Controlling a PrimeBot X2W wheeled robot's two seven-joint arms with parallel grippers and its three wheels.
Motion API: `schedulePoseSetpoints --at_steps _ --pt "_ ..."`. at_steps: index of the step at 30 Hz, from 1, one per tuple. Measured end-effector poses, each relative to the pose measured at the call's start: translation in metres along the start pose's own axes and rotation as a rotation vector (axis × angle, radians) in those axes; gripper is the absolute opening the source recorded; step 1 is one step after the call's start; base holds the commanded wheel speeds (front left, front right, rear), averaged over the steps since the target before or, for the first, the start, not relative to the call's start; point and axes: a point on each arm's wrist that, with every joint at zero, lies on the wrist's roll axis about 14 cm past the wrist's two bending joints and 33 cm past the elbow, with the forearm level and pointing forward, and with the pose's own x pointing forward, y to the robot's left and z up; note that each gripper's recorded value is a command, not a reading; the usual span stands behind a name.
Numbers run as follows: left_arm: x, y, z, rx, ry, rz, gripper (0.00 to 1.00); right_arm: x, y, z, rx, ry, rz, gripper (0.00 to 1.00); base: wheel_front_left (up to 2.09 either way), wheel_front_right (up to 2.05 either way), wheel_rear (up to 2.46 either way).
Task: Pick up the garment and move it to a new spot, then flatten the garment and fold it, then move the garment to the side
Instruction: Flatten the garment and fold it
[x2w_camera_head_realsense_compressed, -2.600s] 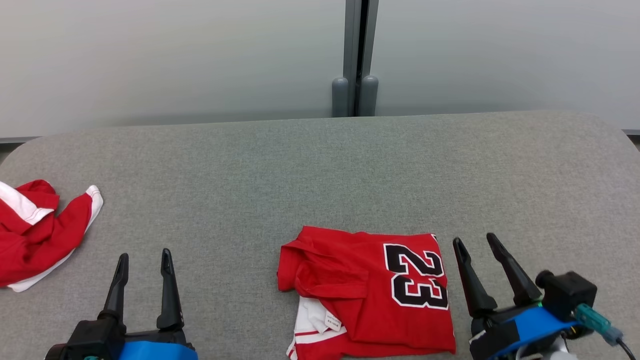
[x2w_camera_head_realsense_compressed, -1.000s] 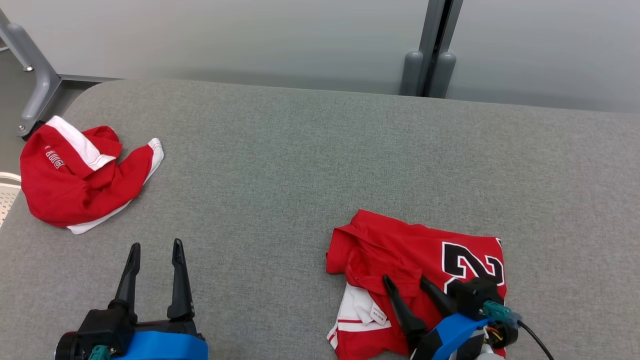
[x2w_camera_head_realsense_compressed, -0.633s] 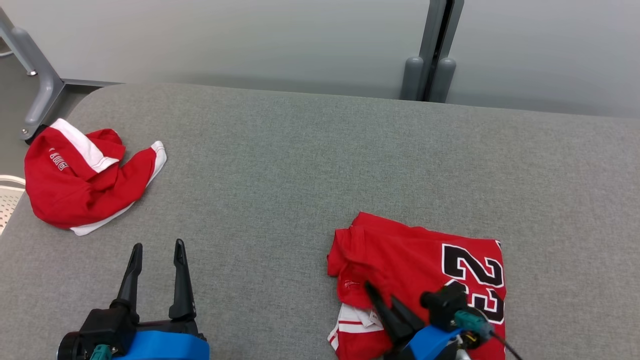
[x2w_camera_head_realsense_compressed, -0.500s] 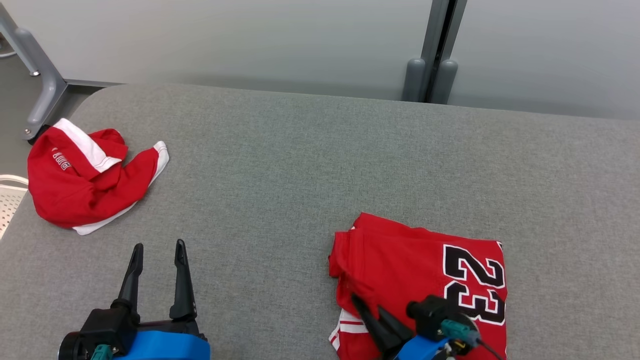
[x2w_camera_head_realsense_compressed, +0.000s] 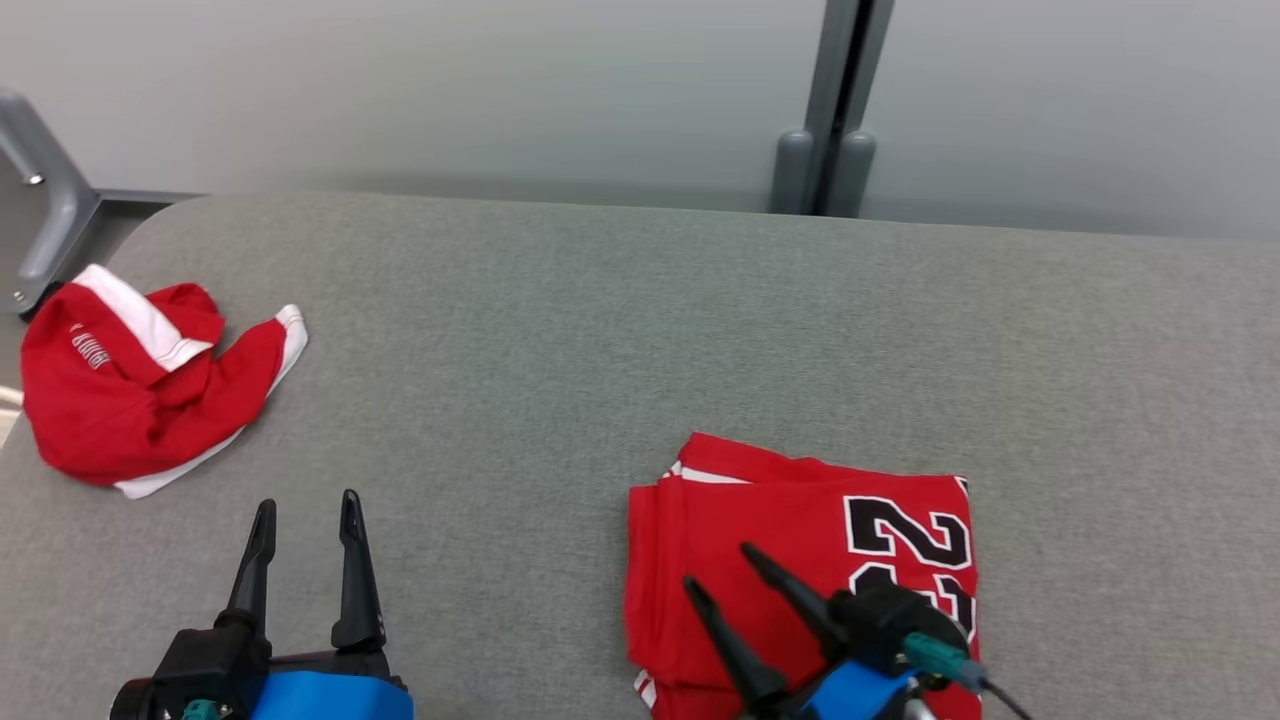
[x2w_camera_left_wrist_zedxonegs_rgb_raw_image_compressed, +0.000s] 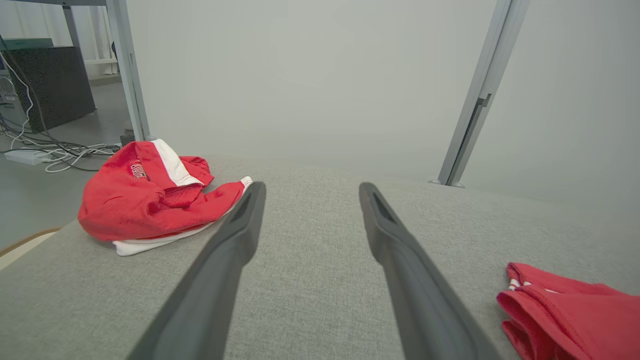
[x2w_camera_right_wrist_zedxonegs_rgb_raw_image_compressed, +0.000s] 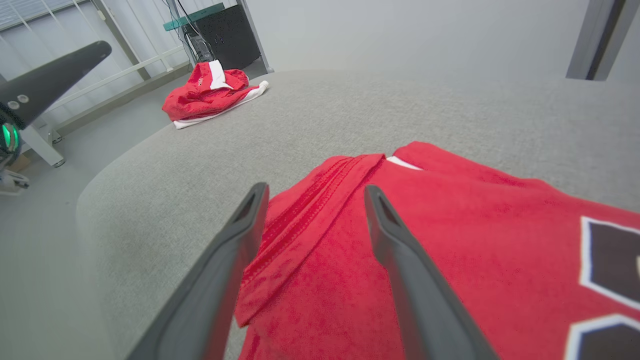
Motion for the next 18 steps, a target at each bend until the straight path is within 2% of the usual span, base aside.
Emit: schedulePoseSetpoints --at_steps 4,11,18 --pt "0.004 -0.011 0.002 0.004 -0.006 -0.04 1.0 -0.019 -0.033 0.028 -0.019 -0.097 -0.106 1.0 0.0 0.0 0.0" --pt "0.009 -0.028 0.006 0.014 -0.023 -0.095 1.0 -0.075 -0.093 0.066 -0.059 -0.239 -0.339 1.0 0.0 0.0 0.0" --pt "0.008 -0.038 0.007 0.023 -0.025 -0.135 1.0 -0.121 -0.118 0.087 -0.083 -0.329 -0.497 1.0 0.0 0.0 0.0"
